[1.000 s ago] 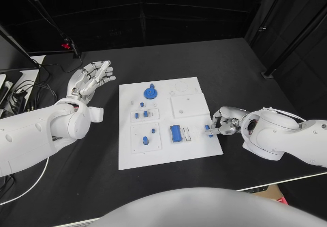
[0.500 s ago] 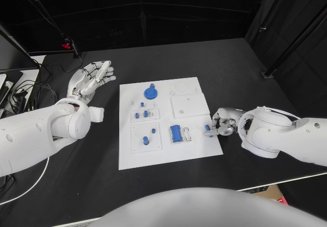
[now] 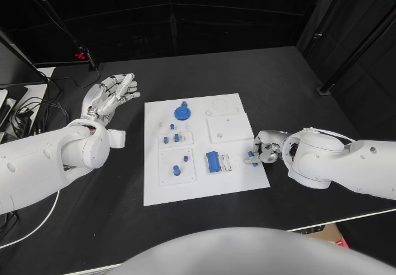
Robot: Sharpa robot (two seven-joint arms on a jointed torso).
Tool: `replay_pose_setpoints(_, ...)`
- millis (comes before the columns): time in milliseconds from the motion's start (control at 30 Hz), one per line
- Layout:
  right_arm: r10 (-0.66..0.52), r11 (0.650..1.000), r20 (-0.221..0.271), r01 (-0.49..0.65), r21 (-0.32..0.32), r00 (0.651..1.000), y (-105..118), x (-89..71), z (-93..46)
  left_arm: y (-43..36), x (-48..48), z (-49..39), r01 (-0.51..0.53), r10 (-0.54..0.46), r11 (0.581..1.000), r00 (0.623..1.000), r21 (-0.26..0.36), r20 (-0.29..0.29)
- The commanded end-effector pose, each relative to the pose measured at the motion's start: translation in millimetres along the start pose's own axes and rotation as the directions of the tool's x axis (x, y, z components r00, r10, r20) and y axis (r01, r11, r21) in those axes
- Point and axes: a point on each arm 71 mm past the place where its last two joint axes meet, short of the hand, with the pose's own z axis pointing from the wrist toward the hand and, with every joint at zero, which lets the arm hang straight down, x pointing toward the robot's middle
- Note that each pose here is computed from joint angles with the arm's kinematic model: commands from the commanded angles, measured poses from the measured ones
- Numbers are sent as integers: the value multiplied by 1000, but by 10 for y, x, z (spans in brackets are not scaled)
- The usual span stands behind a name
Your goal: Assemble the parts on the task board
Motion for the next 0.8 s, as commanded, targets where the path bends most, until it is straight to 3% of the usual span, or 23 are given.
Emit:
replay_pose_setpoints(33,-38,999,-65,40,33,997,-29,102,11,-29,7,3,6,-6,1000,1000,28,-7)
replay_pose_setpoints(400,-33,999,-72,34,12,997,13,119,23,-30,-2,-4,5,-5,1000,1000,27,-5)
replay_pose_setpoints(800,72,996,6,-72,-54,997,51,66,-21,-28,-11,-7,5,-5,1000,1000,26,-4)
